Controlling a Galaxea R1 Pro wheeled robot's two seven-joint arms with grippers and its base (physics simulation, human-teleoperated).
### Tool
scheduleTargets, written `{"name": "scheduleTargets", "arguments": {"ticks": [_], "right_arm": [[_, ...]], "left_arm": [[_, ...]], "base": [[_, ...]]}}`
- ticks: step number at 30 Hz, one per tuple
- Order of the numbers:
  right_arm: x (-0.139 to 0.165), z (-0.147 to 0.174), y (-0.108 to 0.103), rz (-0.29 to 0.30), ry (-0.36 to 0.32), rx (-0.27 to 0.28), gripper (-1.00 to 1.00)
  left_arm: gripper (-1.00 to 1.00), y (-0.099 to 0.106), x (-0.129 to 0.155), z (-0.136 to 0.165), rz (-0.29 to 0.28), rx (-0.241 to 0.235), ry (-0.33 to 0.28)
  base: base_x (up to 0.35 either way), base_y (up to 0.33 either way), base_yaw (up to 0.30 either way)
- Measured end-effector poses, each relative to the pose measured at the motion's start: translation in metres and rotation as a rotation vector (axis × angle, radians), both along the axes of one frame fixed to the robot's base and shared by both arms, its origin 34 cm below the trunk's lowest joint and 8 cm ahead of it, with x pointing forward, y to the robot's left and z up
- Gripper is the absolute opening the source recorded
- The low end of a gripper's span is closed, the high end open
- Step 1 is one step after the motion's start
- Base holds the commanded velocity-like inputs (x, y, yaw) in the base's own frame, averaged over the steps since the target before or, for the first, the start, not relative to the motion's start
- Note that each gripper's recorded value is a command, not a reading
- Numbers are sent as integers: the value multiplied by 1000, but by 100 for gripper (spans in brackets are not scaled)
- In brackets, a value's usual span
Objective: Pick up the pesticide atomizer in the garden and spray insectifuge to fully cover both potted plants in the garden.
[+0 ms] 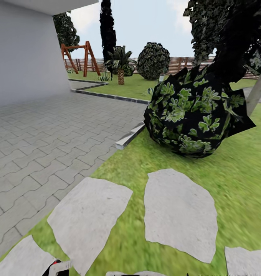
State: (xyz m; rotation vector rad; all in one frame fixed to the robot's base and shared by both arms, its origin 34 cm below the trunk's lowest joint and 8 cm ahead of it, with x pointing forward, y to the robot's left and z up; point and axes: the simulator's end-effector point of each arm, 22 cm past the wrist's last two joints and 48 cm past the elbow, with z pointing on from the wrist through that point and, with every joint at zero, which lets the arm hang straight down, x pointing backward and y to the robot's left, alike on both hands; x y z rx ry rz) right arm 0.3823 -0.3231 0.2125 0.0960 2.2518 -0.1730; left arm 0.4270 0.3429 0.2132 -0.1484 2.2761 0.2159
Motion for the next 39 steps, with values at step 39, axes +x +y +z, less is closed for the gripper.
{"name": "scheduleTargets", "arguments": {"ticks": [39], "right_arm": [[24,77,1,-2,-22,2,100]], "left_arm": [[-100,-2,25,78,0,-4,-24]], "base": [[0,0,-299]]}}
